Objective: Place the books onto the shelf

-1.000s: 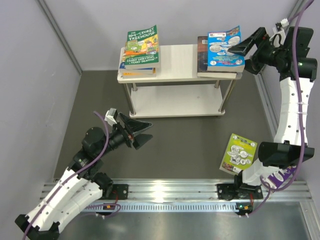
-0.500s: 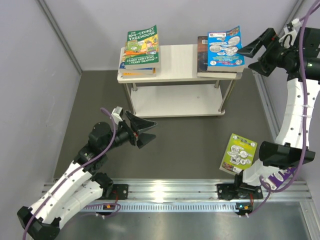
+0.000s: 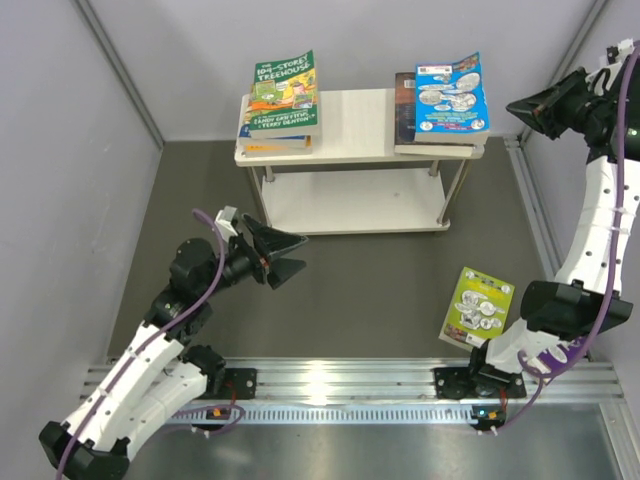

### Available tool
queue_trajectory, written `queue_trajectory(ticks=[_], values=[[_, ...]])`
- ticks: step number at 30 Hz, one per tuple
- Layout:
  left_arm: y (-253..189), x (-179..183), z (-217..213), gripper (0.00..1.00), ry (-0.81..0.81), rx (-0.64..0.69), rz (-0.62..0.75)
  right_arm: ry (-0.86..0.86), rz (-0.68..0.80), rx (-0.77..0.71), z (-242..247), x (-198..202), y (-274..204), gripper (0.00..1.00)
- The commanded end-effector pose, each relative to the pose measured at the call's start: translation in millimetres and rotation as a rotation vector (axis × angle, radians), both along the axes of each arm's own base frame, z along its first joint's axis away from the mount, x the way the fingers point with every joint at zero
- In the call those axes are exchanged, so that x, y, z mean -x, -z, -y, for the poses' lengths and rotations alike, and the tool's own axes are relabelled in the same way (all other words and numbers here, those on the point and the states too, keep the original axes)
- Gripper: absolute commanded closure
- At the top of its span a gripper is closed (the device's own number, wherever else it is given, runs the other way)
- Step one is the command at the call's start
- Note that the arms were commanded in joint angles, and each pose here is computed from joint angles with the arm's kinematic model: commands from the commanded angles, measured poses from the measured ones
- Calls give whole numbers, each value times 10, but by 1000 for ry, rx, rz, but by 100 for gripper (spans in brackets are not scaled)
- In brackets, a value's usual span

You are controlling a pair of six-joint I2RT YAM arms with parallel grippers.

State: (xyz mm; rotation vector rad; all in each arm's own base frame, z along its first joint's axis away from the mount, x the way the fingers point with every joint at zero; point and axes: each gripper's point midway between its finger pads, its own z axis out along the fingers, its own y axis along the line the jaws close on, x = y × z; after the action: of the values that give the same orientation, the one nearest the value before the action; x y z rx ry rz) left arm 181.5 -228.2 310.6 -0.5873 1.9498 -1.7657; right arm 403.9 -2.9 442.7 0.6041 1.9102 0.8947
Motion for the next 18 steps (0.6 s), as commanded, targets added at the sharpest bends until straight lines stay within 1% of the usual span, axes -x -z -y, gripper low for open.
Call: queue_trajectory(ticks=[1, 3, 4, 14, 18], values=[[-268, 2, -24, 3, 21, 46, 96, 11, 67, 20, 32, -71, -116, 99], [-250, -21, -40, 3, 19, 48, 83, 14, 63, 13, 28, -105, -99, 100], [-292, -50, -59, 3, 11, 59, 104, 14, 69, 11, 21, -134, -99, 100], [-269, -162, -55, 4, 45, 69, 100, -44, 64, -20, -382, -261, -62, 100], [-272, -218, -96, 4, 43, 72, 101, -48, 57, -15, -457, -291, -24, 100]])
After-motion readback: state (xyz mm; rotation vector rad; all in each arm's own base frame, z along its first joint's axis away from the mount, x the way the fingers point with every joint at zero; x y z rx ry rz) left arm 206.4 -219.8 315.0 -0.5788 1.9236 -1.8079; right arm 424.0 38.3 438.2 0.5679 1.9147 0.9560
